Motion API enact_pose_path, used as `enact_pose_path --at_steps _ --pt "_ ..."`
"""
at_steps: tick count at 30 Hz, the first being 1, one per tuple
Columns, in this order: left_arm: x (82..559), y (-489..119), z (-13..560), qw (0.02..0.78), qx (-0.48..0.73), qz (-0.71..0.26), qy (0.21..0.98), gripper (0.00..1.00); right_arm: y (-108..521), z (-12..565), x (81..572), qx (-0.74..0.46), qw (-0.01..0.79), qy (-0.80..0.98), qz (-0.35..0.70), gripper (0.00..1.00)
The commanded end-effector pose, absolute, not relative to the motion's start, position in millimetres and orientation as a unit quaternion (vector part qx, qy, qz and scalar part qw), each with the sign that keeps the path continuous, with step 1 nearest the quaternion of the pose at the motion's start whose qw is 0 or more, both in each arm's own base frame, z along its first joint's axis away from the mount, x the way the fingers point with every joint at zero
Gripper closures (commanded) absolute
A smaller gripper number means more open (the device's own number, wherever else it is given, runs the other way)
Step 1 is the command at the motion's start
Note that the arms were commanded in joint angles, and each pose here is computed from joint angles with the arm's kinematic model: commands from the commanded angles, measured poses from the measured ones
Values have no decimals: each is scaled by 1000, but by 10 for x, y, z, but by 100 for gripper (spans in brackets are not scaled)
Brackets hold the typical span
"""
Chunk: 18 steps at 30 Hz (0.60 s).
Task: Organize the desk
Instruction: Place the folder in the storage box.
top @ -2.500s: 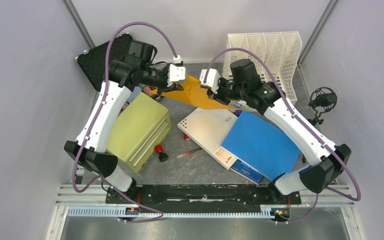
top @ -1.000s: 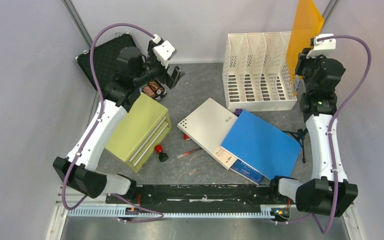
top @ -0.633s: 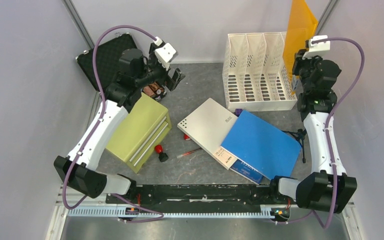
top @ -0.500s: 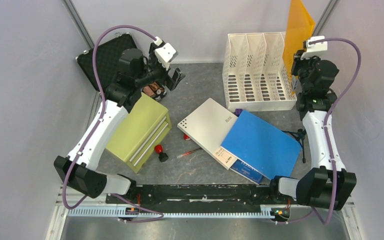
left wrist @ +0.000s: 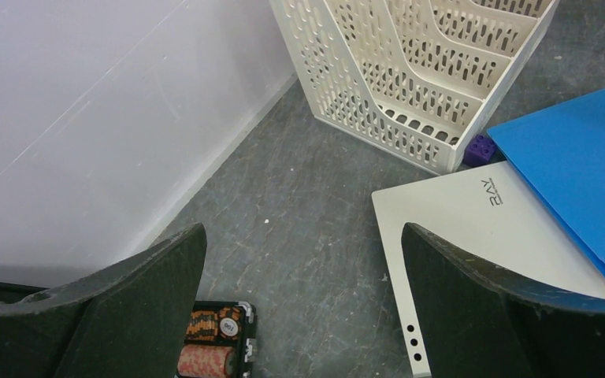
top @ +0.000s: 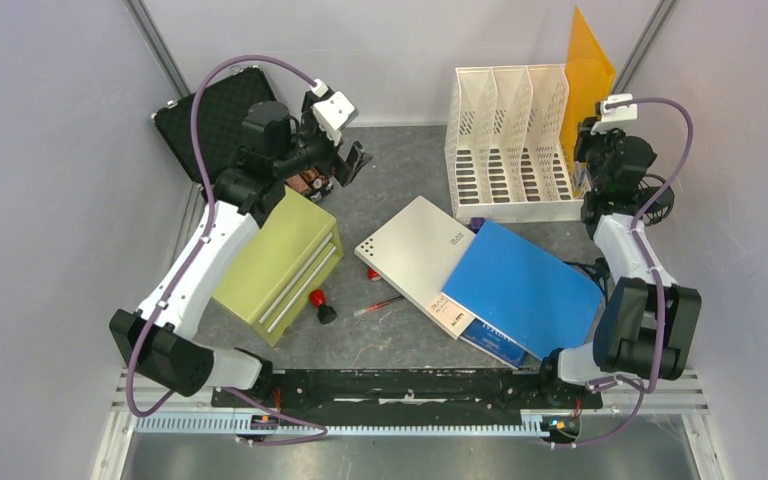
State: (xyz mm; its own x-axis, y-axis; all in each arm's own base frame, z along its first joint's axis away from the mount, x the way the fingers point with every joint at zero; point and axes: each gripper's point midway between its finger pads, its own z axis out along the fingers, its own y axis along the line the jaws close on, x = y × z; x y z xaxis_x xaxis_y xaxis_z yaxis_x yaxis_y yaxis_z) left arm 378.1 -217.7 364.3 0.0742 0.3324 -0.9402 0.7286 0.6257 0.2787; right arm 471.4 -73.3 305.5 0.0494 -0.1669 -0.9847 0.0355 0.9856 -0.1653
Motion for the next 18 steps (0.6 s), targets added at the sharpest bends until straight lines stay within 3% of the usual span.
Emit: enact_pose_path --at_steps 1,18 --pt "3765 -2190 3756 630 399 -168 645 0 -682 3340 4750 -65 787 612 -56 100" --pt "3779 -2263 3613 613 403 -187 654 0 -803 3050 4697 -62 828 556 -19 100"
